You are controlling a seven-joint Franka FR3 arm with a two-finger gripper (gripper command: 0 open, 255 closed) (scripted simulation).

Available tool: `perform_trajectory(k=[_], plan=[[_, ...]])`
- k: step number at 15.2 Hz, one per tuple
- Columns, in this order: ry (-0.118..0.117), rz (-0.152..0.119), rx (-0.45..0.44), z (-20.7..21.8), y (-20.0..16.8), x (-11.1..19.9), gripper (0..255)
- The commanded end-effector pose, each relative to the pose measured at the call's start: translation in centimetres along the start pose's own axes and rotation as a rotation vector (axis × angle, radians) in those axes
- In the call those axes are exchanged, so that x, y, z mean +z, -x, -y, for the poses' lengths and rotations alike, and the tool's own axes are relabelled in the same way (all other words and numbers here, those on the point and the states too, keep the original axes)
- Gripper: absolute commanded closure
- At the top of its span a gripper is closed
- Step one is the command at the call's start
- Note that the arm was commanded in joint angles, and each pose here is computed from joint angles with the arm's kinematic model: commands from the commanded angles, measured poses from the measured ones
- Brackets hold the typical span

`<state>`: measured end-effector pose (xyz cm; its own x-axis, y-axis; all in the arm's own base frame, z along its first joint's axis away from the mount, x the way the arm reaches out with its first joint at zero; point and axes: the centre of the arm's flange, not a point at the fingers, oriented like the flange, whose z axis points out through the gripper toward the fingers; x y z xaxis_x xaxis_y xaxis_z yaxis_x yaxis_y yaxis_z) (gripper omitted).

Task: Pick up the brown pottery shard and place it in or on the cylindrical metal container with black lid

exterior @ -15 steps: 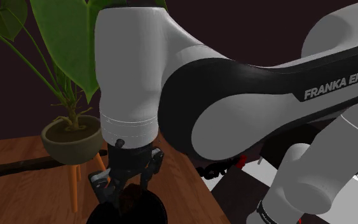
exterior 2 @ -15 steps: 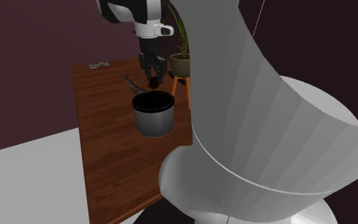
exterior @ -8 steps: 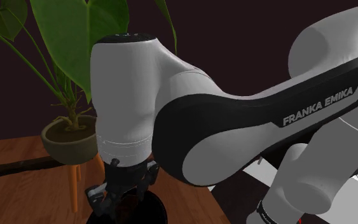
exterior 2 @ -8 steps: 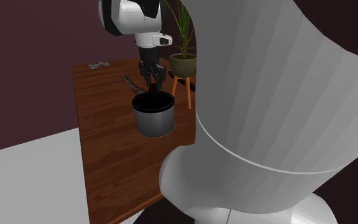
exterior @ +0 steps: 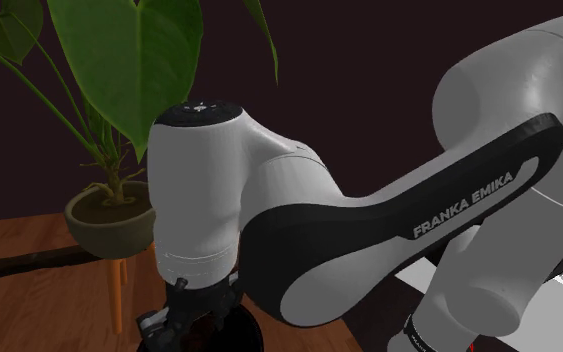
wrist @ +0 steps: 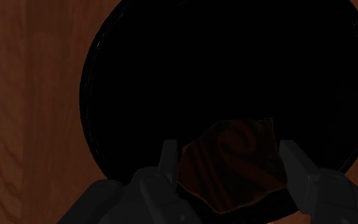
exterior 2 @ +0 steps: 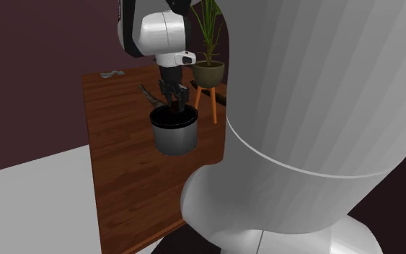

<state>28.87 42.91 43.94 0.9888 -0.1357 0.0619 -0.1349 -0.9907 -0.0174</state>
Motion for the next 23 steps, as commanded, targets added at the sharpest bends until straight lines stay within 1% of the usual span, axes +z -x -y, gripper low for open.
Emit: perform_trajectory(k=[1, 7, 8, 13, 17, 23], plan=[[0.006, 0.008, -0.004, 0.0, 0.3, 0.7, 255], [0.006, 0.007, -0.004, 0.0, 0.3, 0.7, 255], [0.006, 0.007, -0.004, -0.1, 0.3, 0.7, 0], [0.006, 0.008, -0.004, 0.0, 0.3, 0.7, 0], [0.006, 0.008, -0.004, 0.0, 0.2, -4.3, 0], [0.006, 0.008, -0.004, 0.0, 0.2, -4.3, 0]])
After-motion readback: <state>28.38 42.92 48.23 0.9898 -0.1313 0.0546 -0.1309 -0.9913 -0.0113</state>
